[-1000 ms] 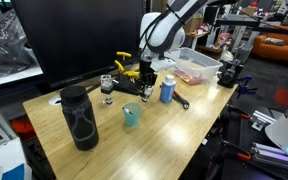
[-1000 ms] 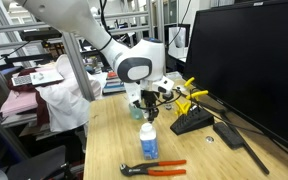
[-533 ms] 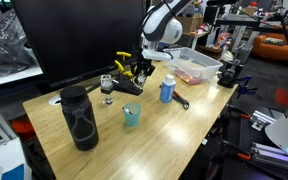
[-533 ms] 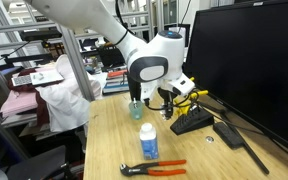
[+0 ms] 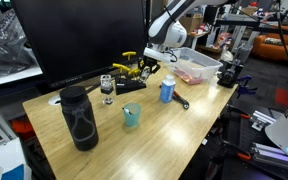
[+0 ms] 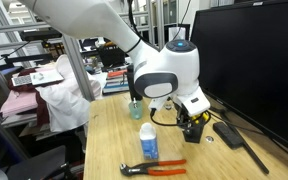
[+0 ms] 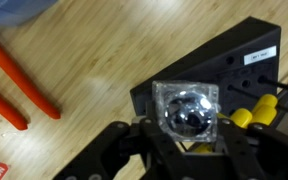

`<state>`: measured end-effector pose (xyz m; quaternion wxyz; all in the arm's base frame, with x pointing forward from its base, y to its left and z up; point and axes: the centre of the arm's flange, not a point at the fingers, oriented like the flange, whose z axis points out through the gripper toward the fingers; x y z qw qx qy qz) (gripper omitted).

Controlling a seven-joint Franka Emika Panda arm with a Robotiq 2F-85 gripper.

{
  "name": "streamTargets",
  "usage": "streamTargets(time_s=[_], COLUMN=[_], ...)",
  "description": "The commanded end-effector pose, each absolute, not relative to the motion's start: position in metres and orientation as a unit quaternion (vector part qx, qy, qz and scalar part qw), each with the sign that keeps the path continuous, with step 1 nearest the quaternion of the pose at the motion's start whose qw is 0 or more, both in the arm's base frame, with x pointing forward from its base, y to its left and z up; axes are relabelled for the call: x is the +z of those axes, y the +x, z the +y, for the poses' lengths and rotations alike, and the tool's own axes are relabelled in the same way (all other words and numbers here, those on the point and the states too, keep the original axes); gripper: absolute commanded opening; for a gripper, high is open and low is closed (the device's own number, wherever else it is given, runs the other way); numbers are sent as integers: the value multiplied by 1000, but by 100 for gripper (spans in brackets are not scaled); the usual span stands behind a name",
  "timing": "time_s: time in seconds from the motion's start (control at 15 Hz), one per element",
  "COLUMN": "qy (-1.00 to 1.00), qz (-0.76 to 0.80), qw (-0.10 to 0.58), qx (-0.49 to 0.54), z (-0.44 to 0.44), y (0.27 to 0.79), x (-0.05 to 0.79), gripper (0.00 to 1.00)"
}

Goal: Pick the small glass bottle and move it slightly up on the table

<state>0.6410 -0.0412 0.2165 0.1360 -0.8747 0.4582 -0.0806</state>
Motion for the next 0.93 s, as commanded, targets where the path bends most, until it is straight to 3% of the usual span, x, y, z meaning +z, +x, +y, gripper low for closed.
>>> streamTargets(time_s=[0.0, 0.87], qy=[-843, -820], qz=[511, 559], qw=[140, 123], qx=[-94, -19], z=[-47, -38], y=[632, 605], x=[217, 178], gripper=[18, 18])
